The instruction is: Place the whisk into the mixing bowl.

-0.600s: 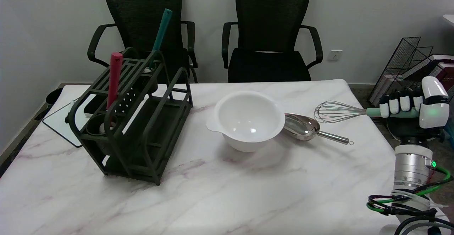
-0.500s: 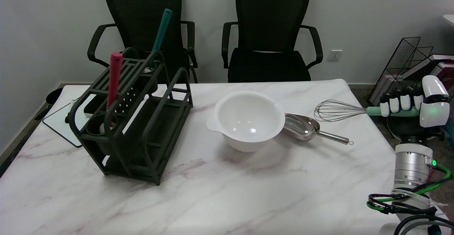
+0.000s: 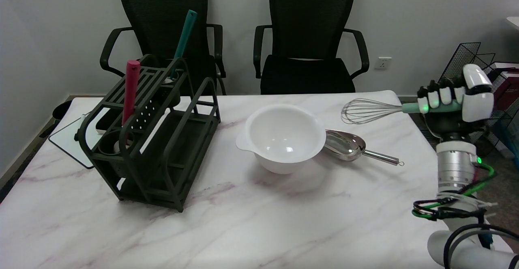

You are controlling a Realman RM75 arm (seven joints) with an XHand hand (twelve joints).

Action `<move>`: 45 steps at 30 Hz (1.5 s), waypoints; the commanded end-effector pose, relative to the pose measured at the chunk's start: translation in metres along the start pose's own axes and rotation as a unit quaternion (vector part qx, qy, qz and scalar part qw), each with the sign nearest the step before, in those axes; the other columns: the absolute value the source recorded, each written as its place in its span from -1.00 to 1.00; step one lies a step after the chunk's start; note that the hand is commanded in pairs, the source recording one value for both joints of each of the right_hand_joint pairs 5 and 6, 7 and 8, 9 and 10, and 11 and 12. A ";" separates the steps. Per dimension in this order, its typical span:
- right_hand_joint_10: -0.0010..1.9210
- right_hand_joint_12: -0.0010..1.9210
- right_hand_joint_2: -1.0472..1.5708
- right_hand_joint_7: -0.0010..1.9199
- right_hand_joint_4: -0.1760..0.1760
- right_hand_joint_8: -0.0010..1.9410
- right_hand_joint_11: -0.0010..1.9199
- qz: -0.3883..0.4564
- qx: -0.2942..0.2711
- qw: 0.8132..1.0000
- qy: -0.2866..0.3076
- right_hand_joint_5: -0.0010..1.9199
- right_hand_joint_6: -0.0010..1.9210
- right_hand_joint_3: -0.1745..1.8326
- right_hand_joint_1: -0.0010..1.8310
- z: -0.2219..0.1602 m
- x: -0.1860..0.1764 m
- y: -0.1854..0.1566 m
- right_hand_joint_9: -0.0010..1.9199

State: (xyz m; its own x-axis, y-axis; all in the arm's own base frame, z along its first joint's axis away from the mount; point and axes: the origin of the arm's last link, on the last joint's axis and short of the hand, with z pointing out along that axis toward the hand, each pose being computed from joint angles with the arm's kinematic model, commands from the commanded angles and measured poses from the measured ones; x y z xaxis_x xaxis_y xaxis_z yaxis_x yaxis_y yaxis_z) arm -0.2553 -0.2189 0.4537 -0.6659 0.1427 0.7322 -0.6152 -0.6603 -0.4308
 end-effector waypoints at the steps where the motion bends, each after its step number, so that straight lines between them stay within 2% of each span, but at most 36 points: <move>1: 1.00 1.00 0.68 1.00 0.00 0.98 1.00 0.107 -0.136 0.979 -0.108 1.00 1.00 0.21 -0.04 0.068 -0.088 0.031 1.00; 5: 1.00 1.00 0.68 1.00 0.00 0.98 1.00 0.153 -0.210 0.956 -0.133 1.00 1.00 0.20 -0.03 0.067 -0.117 0.043 1.00; 10: 1.00 1.00 0.69 1.00 0.00 0.98 1.00 0.167 -0.238 0.945 -0.153 1.00 1.00 0.19 -0.03 0.076 -0.135 0.042 1.00; 15: 1.00 1.00 0.74 1.00 0.00 0.98 1.00 0.163 -0.278 0.937 -0.135 1.00 1.00 0.18 -0.03 0.079 -0.130 0.054 1.00; 26: 1.00 1.00 0.84 1.00 0.00 0.98 1.00 0.138 -0.310 0.938 -0.069 1.00 1.00 0.14 -0.02 0.120 -0.082 0.098 1.00; 31: 1.00 0.98 0.87 1.00 0.00 0.98 0.98 0.103 -0.291 0.948 -0.071 1.00 1.00 0.11 -0.02 0.137 -0.063 0.111 1.00; 38: 1.00 0.97 0.89 1.00 0.00 0.98 0.97 0.091 -0.310 0.945 -0.057 1.00 1.00 0.11 -0.01 0.130 -0.055 0.128 1.00; 45: 1.00 0.97 0.90 1.00 0.00 0.98 0.97 0.090 -0.320 0.941 -0.056 1.00 1.00 0.13 -0.02 0.122 -0.053 0.129 1.00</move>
State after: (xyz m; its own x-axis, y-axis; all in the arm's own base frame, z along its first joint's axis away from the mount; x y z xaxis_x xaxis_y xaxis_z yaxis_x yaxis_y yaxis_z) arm -0.2309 -0.3826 0.4122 -0.7776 -0.0845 0.6231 -0.6130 -0.1184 -0.7811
